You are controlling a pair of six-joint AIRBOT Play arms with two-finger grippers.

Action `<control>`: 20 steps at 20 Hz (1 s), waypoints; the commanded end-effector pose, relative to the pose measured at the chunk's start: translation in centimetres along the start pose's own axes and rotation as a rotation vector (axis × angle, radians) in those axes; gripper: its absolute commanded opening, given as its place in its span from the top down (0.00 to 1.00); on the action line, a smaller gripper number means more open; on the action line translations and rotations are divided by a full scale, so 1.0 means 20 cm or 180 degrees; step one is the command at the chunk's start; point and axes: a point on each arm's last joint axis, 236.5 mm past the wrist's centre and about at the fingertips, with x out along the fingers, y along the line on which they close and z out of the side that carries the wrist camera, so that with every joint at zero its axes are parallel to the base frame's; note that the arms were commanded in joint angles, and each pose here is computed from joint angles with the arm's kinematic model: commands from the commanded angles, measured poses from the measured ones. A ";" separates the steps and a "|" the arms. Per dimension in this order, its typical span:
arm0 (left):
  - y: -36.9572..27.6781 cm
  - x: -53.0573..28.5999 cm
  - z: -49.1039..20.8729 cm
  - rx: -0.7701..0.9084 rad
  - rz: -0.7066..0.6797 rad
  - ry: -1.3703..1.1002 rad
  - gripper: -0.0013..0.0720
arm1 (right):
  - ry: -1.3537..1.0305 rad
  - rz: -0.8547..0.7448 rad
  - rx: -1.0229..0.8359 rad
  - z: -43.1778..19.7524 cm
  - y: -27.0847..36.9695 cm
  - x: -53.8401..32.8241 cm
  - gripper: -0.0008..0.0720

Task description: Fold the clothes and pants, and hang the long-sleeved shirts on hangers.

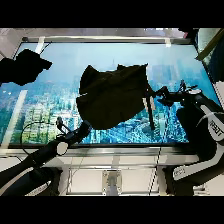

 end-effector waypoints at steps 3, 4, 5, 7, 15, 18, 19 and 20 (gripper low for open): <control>0.00 0.00 0.00 0.0041 -0.0009 -0.0001 0.97 | -0.0057 -0.0013 0.0015 0.07 -0.01 0.12 0.24; 0.00 0.00 0.00 0.0041 -0.0009 -0.0001 0.97 | -0.0025 -0.0020 0.0009 0.06 -0.01 0.15 0.24; 0.00 0.00 0.00 0.0041 -0.0009 -0.0001 0.97 | 0.0021 -0.0031 -0.0009 0.03 0.00 0.18 0.24; 0.00 0.00 0.00 0.0041 -0.0009 -0.0001 0.97 | 0.0087 -0.0020 -0.0056 -0.01 0.03 0.23 0.38; -0.20 -0.16 0.34 0.0452 -0.0353 -0.0554 0.97 | 0.0446 0.0246 -0.1004 -0.07 0.49 -0.13 0.97; -0.50 -0.54 0.62 0.1144 -0.0482 -0.1120 0.97 | 0.0623 0.0410 -0.1720 -0.27 0.83 -0.56 0.97; -0.62 -0.75 0.72 0.1447 -0.0449 -0.1427 0.97 | 0.0639 0.0479 -0.1960 -0.36 0.94 -0.70 0.97; -0.74 -0.97 0.79 0.1730 -0.0447 -0.1733 0.97 | 0.0620 0.0547 -0.2188 -0.46 1.06 -0.85 0.97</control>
